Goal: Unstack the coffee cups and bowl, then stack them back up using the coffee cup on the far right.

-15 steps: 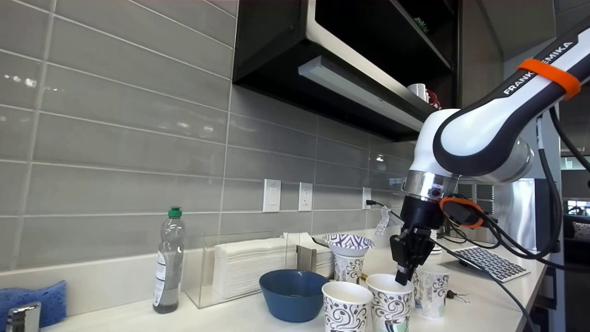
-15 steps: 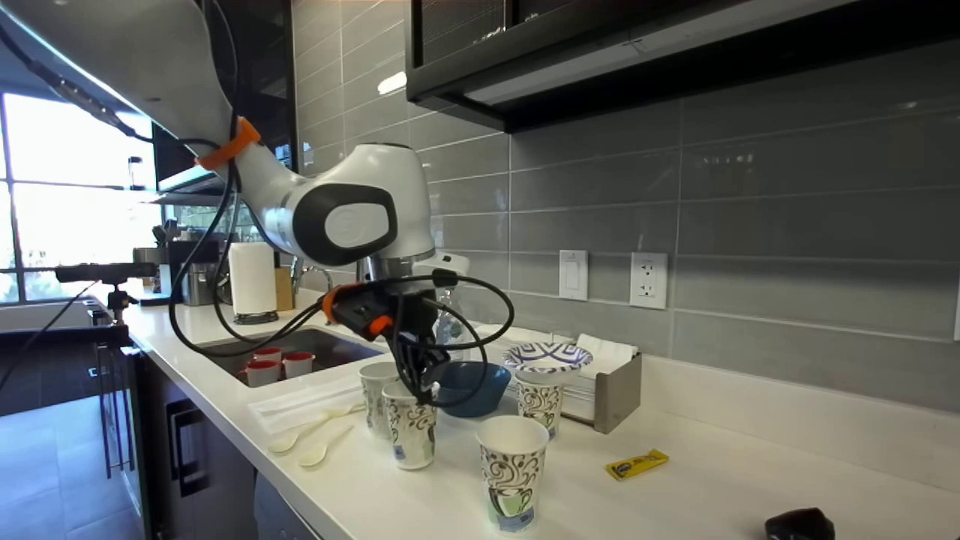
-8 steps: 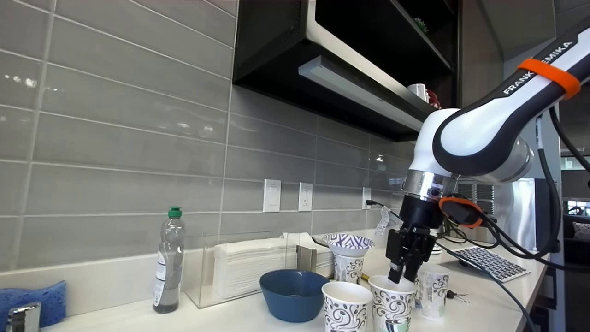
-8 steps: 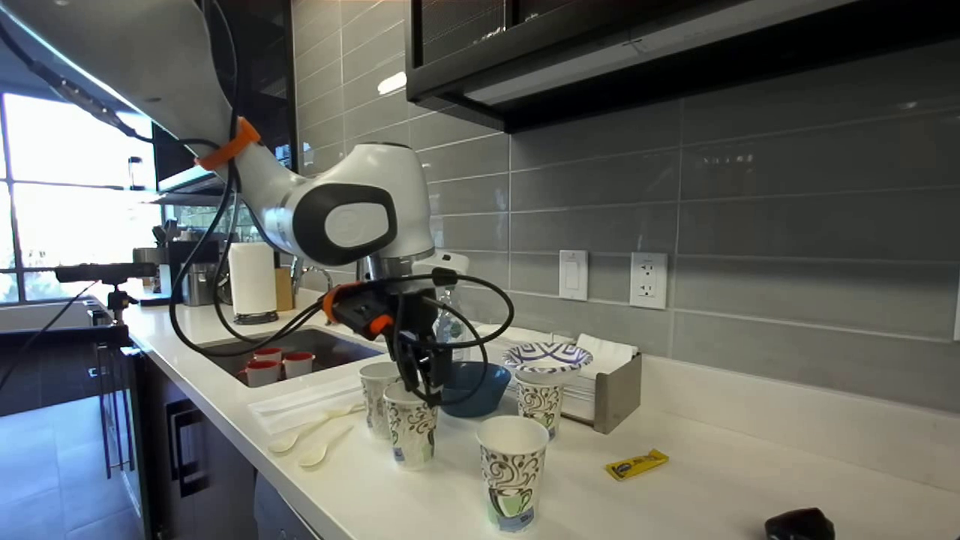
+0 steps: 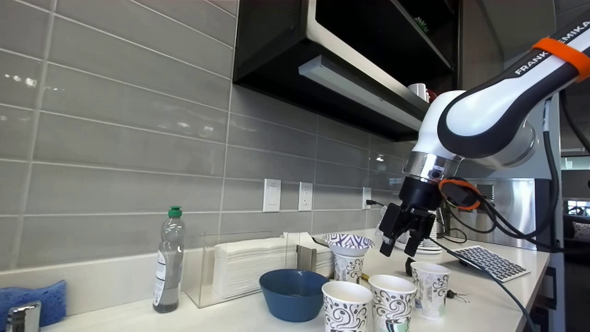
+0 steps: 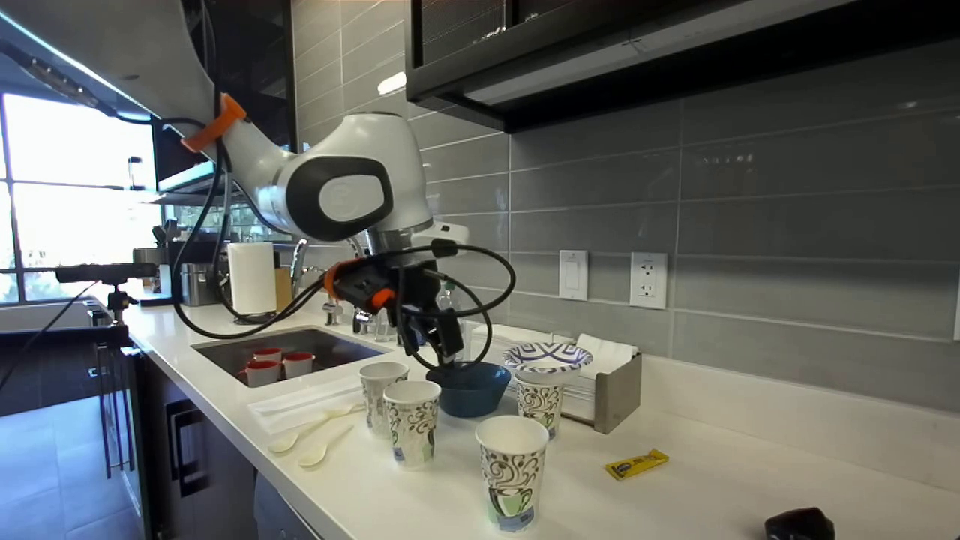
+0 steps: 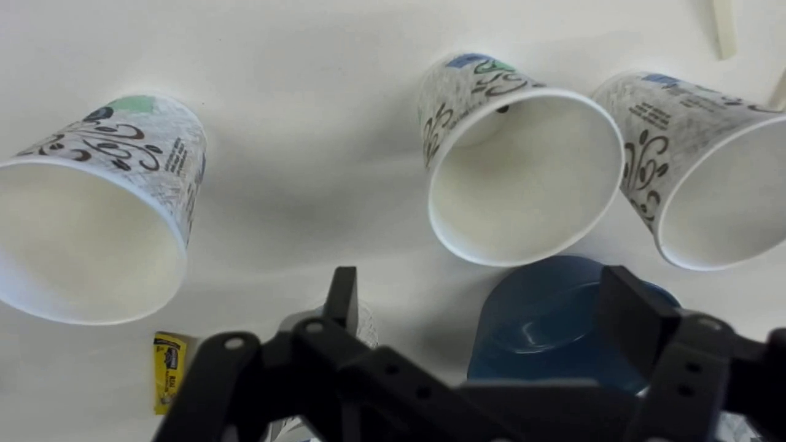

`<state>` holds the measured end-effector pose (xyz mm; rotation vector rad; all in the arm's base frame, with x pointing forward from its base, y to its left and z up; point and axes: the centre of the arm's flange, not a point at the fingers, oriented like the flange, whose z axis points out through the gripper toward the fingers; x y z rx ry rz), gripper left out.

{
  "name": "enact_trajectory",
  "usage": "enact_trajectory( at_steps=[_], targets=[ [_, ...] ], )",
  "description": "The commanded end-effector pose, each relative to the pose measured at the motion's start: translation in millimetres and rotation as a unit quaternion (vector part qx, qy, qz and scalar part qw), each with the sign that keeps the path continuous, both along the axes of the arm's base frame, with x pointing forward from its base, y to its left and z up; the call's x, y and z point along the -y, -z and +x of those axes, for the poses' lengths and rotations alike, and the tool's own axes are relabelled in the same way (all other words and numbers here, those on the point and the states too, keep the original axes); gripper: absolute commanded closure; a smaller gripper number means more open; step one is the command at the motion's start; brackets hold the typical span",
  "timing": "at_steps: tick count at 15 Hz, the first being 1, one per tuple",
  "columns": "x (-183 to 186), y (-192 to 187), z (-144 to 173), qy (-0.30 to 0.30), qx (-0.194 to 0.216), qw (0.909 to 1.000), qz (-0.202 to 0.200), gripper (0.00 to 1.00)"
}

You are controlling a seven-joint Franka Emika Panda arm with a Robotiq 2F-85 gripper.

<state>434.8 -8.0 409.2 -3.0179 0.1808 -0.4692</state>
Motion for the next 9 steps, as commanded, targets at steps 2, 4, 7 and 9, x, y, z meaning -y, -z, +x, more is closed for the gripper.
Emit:
enact_trajectory(
  at_steps=[2, 4, 7, 9],
  targets=[
    [0.0, 2.8, 0.3, 0.0, -0.003, 1.0, 0.0, 0.0],
    [6.5, -0.5, 5.5, 0.023, 0.004, 0.9997, -0.002, 0.0],
    [30.1, -12.5, 21.8, 0.068, 0.047, 0.9965, -0.015, 0.0],
    [41.3, -20.6, 35.1, 0.094, 0.05, 0.9942, -0.015, 0.0]
  ],
)
